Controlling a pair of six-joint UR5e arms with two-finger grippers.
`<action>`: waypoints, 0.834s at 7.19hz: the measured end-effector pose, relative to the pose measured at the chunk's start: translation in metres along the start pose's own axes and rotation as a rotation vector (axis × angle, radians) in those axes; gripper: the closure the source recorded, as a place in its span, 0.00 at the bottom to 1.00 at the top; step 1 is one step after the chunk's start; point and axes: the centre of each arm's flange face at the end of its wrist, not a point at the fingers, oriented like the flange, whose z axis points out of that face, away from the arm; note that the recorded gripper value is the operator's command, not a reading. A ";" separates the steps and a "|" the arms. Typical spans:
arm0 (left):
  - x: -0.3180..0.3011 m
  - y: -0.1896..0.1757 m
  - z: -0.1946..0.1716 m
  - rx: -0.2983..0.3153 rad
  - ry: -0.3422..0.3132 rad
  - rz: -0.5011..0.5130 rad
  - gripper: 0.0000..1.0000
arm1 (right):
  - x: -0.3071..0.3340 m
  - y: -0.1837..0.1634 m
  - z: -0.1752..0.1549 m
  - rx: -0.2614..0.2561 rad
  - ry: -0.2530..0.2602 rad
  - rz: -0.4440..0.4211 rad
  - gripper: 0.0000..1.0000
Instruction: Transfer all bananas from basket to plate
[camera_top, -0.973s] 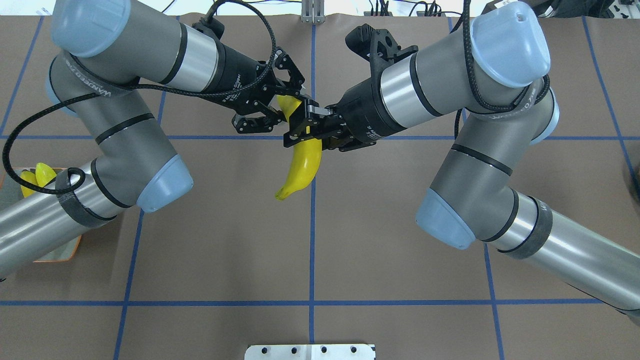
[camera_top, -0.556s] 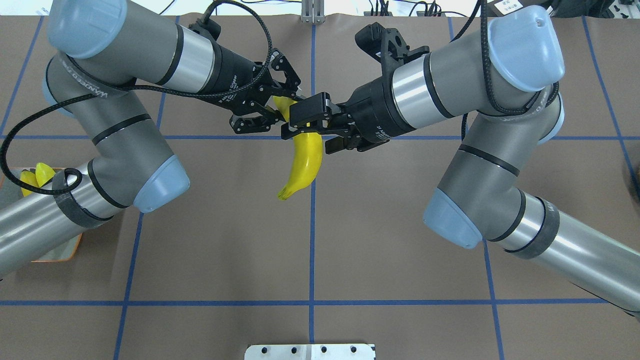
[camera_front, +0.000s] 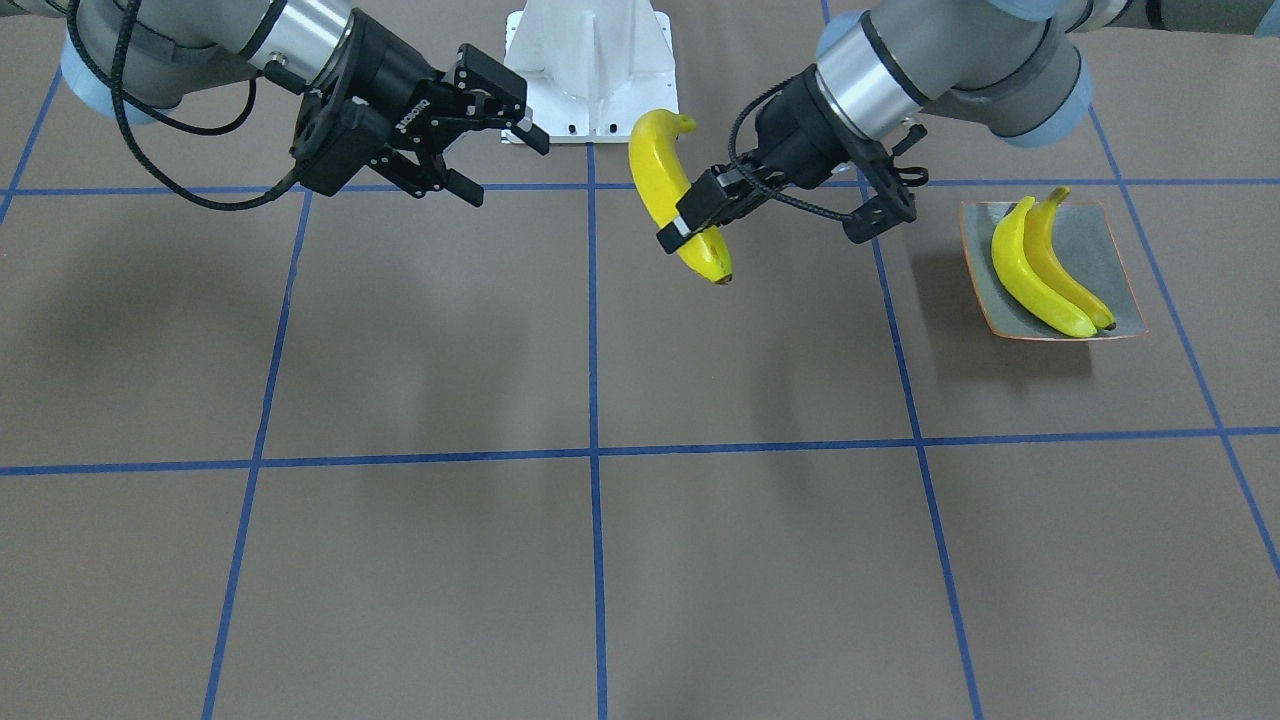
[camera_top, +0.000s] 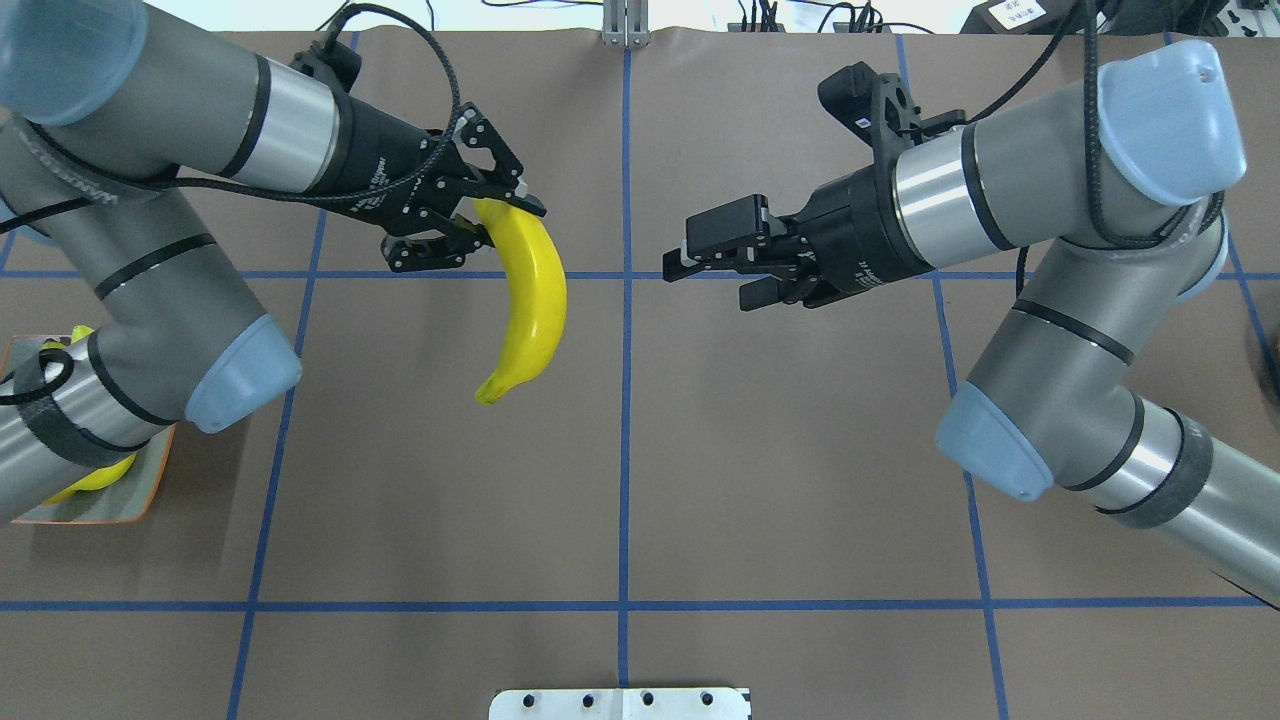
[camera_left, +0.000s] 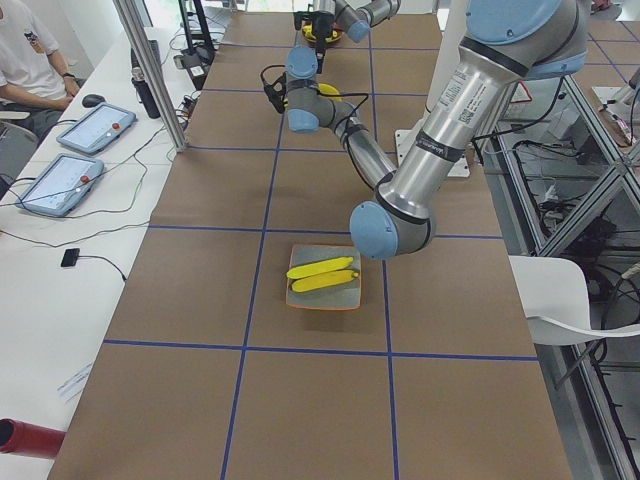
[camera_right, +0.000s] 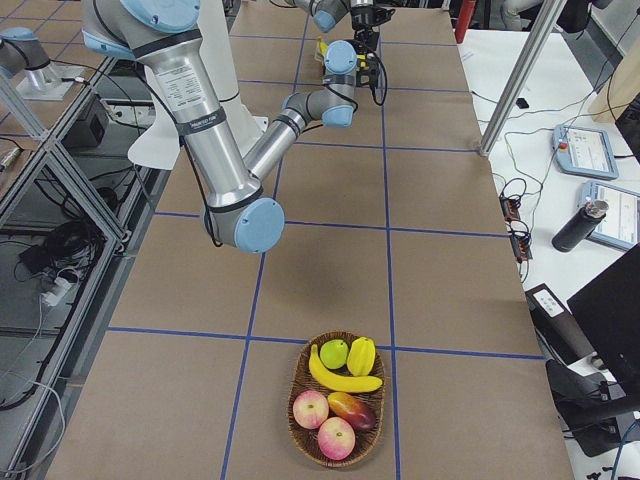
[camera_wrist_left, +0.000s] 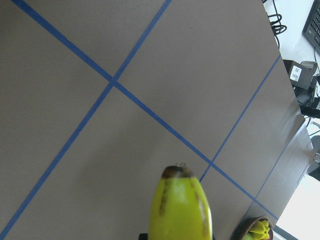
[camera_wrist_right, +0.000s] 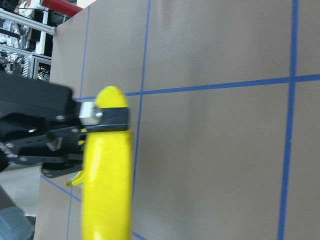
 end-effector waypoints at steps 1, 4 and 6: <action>-0.026 -0.023 -0.021 0.025 -0.027 -0.006 1.00 | 0.024 -0.008 -0.010 0.024 0.033 0.023 0.00; -0.112 -0.101 -0.089 0.125 -0.111 -0.020 1.00 | 0.102 -0.028 -0.040 0.127 0.151 0.113 0.00; -0.167 -0.130 -0.094 0.177 -0.213 0.011 1.00 | 0.146 -0.033 -0.053 0.216 0.228 0.159 0.00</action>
